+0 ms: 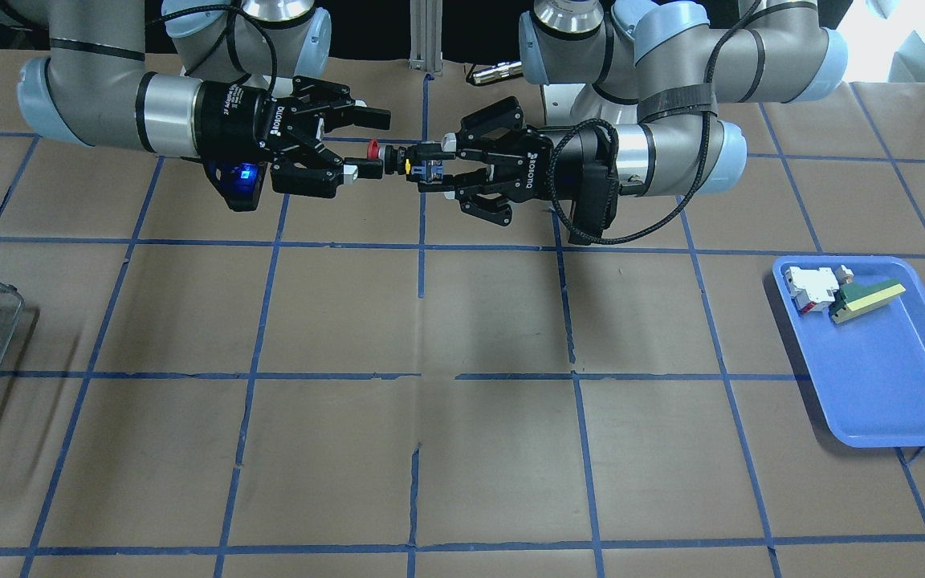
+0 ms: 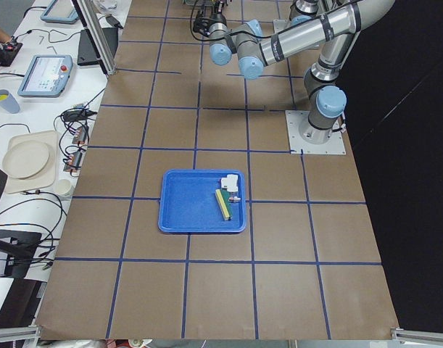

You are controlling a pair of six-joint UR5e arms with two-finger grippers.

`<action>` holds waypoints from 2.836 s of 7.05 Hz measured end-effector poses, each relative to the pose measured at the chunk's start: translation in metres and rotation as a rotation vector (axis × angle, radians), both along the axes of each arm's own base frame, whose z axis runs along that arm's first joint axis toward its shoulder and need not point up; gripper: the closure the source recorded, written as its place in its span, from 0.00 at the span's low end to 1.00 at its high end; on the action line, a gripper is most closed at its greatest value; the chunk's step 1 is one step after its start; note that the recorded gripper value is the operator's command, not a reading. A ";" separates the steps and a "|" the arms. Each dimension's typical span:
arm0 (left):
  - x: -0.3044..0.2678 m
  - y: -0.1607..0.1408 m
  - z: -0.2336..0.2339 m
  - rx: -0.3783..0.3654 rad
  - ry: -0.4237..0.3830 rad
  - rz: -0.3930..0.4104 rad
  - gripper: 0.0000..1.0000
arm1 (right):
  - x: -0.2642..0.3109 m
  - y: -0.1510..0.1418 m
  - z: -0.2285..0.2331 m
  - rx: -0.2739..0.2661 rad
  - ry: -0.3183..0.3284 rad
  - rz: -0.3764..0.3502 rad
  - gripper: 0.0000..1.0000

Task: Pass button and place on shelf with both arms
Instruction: 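Close the right gripper on the button and open the left gripper, then carry the button with the right gripper to the mesh basket while the left arm withdraws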

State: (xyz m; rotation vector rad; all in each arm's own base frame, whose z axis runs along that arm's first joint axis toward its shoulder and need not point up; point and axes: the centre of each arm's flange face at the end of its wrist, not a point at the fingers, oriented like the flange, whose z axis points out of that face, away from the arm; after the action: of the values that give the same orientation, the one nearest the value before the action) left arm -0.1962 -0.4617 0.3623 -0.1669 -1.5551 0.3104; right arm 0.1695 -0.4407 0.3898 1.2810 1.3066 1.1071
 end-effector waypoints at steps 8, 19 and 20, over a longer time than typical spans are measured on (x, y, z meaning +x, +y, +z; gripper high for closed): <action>0.000 -0.002 -0.003 0.024 0.001 -0.002 0.13 | -0.001 -0.003 0.004 -0.001 -0.002 -0.006 1.00; 0.101 -0.073 0.027 0.314 -0.878 0.169 0.00 | -0.223 -0.073 0.093 -0.820 0.958 0.973 1.00; 0.105 -0.066 0.054 0.315 -1.042 0.179 0.00 | -0.253 -0.077 0.099 -0.903 1.040 1.176 1.00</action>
State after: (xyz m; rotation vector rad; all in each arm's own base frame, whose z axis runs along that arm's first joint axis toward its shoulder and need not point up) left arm -0.0913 -0.5277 0.4167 0.0847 -2.6351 0.0994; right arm -0.0831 -0.5175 0.4889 0.2070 3.0675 0.2421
